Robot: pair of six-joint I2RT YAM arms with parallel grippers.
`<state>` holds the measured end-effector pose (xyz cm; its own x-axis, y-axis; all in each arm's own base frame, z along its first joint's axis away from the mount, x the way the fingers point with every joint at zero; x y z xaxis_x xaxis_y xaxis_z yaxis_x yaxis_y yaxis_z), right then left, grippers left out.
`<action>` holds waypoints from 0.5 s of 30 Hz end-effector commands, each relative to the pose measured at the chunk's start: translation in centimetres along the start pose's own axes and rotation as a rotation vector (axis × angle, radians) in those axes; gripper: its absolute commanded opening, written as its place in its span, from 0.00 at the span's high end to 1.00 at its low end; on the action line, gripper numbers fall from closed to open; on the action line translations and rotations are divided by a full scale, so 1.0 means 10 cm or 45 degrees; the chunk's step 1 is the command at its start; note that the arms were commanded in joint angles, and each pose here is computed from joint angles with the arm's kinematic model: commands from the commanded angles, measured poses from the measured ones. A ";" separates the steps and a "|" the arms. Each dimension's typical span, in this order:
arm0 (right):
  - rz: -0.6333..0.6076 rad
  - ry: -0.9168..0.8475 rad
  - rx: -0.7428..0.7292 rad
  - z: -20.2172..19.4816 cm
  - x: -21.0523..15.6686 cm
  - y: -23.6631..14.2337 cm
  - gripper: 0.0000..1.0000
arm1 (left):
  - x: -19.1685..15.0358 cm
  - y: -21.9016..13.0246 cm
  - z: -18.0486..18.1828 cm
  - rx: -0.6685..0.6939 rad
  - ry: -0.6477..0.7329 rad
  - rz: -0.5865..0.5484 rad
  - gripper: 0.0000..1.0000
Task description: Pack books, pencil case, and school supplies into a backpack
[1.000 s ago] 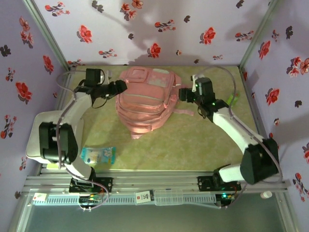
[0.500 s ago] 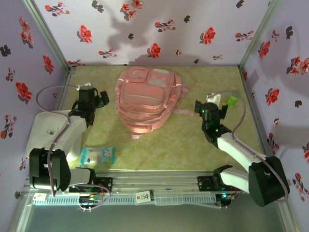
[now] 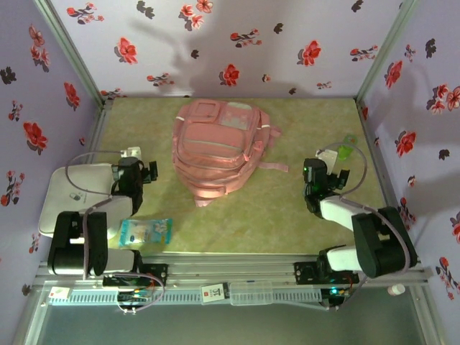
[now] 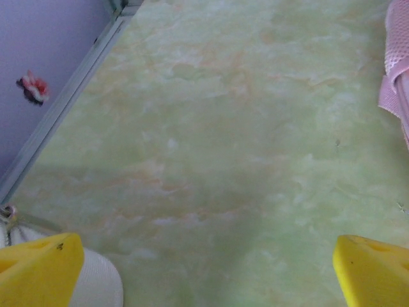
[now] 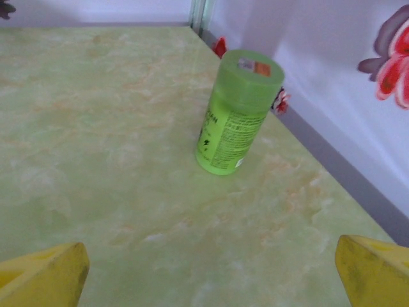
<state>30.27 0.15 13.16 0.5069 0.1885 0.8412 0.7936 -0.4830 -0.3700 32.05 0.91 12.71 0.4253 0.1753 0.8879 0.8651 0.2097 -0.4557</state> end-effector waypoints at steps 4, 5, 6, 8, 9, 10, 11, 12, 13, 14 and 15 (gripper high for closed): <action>-0.086 -0.037 0.173 0.20 0.19 0.12 0.01 | 0.15 0.03 -0.05 -0.261 -0.029 -0.104 0.00; -0.099 -0.053 0.200 0.22 0.19 0.11 0.01 | 0.16 0.02 -0.06 -0.295 -0.036 -0.114 0.00; -0.117 -0.062 0.234 0.23 0.19 0.10 0.01 | 0.15 0.02 -0.06 -0.319 -0.055 -0.119 0.00; -0.146 -0.048 0.261 0.21 0.19 0.08 0.01 | 0.12 0.03 -0.07 -0.368 -0.073 -0.133 0.00; -0.159 -0.035 0.264 0.19 0.17 0.08 0.01 | 0.11 0.04 -0.06 -0.369 -0.073 -0.141 0.00; -0.175 -0.022 0.269 0.16 0.17 0.09 0.01 | 0.10 0.06 -0.05 -0.366 -0.078 -0.143 0.00; -0.189 -0.010 0.274 0.14 0.17 0.10 0.01 | 0.09 0.08 -0.05 -0.364 -0.084 -0.143 0.00; -0.201 0.006 0.280 0.12 0.16 0.13 0.01 | 0.07 0.10 -0.04 -0.361 -0.088 -0.145 0.00; -0.212 0.027 0.287 0.11 0.13 0.16 0.01 | 0.05 0.13 -0.03 -0.358 -0.089 -0.143 0.00; -0.212 0.040 0.292 0.10 0.10 0.19 0.01 | 0.04 0.15 -0.03 -0.357 -0.089 -0.141 0.00; -0.213 0.052 0.296 0.11 0.07 0.24 0.01 | 0.01 0.18 -0.04 -0.357 -0.089 -0.134 0.00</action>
<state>32.33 0.10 12.42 0.4184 0.2200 0.8812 0.8906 -0.2901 -0.3504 33.65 1.00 12.89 0.3155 0.2135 0.9246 0.9473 -0.0145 -0.3199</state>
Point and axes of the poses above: each hand's point on the last joint's axis, 136 mm out from that joint toward the fingers, its own y axis out along the fingers, its own z axis along the line the jaws close on, x = y × z, the point moved 6 cm from there along -y, back along the fingers, and after that the axes turned 13 degrees about -y, right-handed, at the moved point
